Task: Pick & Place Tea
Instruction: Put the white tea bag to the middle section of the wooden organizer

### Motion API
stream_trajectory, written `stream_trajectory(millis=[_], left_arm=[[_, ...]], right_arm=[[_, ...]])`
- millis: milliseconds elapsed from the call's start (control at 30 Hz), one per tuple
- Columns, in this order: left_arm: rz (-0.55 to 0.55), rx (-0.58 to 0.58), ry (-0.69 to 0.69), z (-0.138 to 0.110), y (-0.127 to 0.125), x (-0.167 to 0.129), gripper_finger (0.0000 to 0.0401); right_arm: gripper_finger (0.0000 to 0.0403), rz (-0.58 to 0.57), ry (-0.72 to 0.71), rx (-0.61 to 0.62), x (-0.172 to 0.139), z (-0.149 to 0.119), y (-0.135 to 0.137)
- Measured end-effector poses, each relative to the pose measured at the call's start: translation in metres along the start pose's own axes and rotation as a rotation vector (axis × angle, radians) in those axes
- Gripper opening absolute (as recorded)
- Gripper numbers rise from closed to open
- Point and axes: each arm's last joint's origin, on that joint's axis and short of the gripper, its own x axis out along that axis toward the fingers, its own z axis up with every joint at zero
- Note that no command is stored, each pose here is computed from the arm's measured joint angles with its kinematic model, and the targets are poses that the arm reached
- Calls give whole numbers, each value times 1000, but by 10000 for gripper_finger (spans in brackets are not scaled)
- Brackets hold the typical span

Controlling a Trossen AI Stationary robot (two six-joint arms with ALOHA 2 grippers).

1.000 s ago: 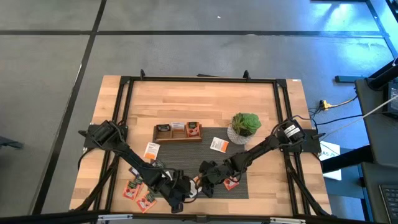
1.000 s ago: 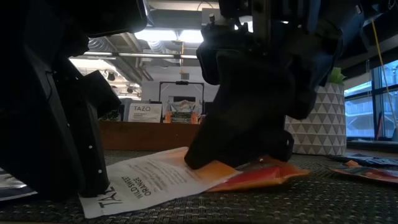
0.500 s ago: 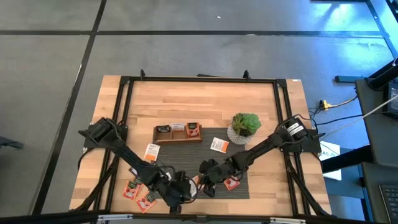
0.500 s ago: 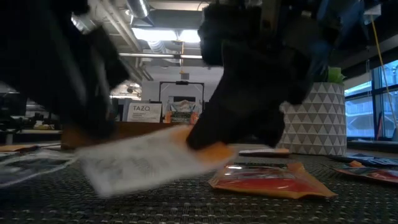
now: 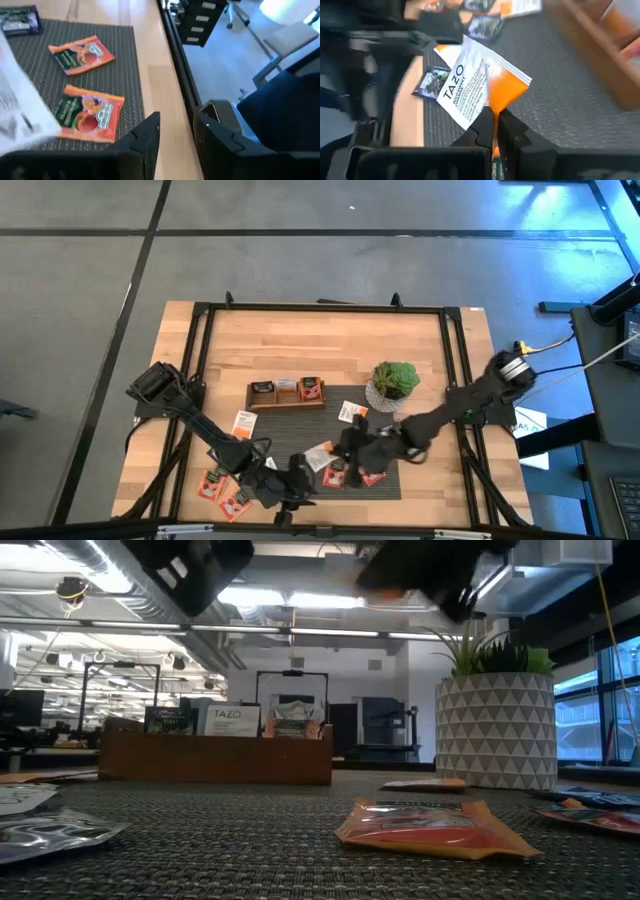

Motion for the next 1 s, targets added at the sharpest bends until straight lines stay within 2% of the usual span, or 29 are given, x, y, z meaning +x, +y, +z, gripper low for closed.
stream_trajectory(millis=[200, 333, 500, 733, 1000], left_arm=[[-13, -19, -56, 7, 0, 1, 116], [47, 1, -183, 17, 0, 0, 116], [77, 158, -313, 29, -3, -3, 116], [252, 239, -539, 52, 0, -11, 116], [265, 175, -598, 61, 7, -12, 116]], right_arm=[[13, -125, -125, -81, -45, 0, 15], [13, -233, -230, -136, -57, -9, 26], [13, -333, -351, -189, -79, -14, 35], [20, -334, -431, -191, -105, -17, 47], [19, -377, -525, -262, -119, -17, 62]])
